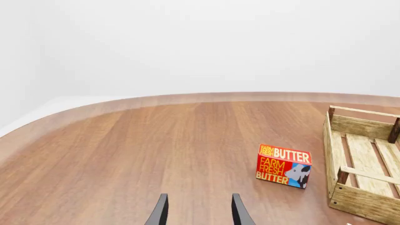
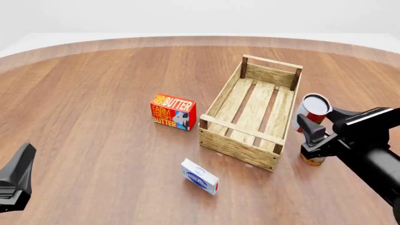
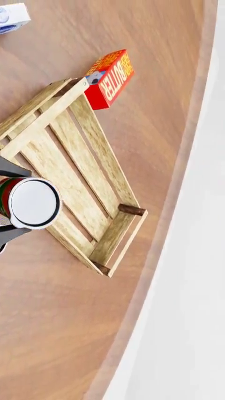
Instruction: Pick up the tomato sauce, and put it in the wooden tray.
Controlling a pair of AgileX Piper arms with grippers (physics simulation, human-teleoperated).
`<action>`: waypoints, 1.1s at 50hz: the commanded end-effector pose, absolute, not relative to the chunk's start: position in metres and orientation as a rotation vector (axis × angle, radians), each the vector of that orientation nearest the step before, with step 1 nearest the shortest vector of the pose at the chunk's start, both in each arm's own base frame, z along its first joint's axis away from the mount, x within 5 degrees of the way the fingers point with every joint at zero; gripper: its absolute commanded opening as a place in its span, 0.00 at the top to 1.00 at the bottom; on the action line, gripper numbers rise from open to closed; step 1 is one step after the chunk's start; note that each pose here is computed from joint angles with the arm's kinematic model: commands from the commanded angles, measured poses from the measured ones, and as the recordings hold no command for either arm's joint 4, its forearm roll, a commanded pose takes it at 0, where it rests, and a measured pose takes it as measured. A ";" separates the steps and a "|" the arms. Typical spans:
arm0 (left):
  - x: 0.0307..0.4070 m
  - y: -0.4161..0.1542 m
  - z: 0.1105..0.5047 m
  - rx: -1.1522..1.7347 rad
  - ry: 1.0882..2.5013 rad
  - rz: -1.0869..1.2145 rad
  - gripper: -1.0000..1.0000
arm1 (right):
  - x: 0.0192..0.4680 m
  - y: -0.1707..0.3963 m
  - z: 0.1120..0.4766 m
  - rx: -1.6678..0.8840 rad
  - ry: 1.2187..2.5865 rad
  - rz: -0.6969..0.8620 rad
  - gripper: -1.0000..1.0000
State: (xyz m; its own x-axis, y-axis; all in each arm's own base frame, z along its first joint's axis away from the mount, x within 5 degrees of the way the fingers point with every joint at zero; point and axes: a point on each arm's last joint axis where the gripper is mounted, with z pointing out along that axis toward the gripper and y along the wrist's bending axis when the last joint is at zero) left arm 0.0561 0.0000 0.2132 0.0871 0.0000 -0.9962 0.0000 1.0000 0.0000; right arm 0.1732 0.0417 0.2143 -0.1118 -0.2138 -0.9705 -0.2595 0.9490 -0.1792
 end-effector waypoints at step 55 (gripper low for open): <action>0.056 0.000 0.213 0.000 1.484 0.000 0.00 | 0.253 0.089 0.251 -0.457 1.609 0.095 1.00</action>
State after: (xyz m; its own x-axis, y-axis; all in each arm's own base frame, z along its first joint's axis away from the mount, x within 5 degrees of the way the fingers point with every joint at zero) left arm 0.0561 0.0000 0.2132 0.0871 0.0000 -0.9962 0.0000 1.0000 0.0000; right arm 0.2412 0.0779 0.2488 -0.0329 -0.2422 -0.9697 -0.3240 0.9204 -0.2189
